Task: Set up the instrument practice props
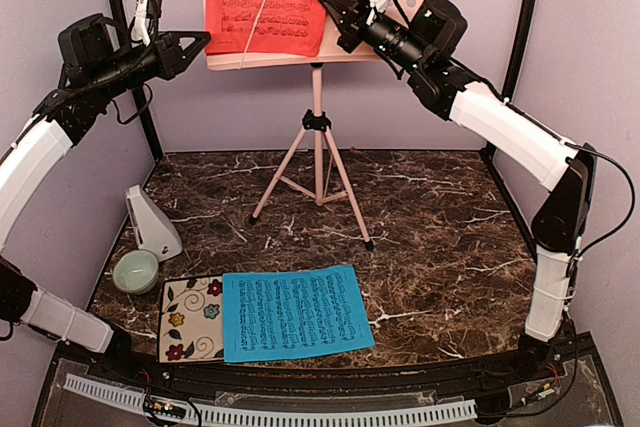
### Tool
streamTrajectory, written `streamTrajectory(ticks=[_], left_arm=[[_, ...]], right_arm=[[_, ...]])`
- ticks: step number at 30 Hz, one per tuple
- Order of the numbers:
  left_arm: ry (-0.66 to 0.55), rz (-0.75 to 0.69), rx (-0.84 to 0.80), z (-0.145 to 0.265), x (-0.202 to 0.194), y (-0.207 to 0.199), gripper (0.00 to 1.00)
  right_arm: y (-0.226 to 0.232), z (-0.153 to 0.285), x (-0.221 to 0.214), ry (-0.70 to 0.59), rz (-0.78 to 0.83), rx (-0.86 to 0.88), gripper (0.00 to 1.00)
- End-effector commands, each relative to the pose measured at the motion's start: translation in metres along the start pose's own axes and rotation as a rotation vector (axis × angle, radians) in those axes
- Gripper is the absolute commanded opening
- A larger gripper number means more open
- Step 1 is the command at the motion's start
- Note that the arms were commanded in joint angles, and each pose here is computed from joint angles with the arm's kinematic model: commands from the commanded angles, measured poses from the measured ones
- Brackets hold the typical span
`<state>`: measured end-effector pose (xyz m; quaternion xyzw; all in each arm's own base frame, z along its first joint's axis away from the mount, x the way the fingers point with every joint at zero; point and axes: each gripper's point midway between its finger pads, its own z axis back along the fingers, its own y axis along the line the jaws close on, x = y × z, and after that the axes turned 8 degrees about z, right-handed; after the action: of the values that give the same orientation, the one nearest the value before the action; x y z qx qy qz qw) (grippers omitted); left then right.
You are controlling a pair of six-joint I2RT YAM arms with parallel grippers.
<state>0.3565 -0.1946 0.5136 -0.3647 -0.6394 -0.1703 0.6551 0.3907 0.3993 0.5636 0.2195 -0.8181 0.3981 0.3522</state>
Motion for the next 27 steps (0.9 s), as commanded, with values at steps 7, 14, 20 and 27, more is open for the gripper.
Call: streamTrajectory(ticks=[7, 14, 20, 27], left_arm=[[-0.039, -0.013, -0.084, -0.008, 0.022, -0.014, 0.25], [-0.047, -0.019, -0.072, -0.015, 0.029, -0.011, 0.29], [-0.061, -0.022, -0.055, -0.014, 0.032, -0.008, 0.35], [-0.064, -0.031, -0.081, -0.022, 0.046, -0.013, 0.21]], right_arm=[[-0.003, -0.002, 0.005, -0.016, -0.014, -0.011, 0.0], [-0.002, -0.002, 0.004, -0.017, -0.015, -0.006, 0.0], [-0.002, -0.002, 0.005, -0.019, -0.014, -0.006, 0.0], [-0.002, -0.002, 0.006, -0.023, -0.013, -0.005, 0.0]])
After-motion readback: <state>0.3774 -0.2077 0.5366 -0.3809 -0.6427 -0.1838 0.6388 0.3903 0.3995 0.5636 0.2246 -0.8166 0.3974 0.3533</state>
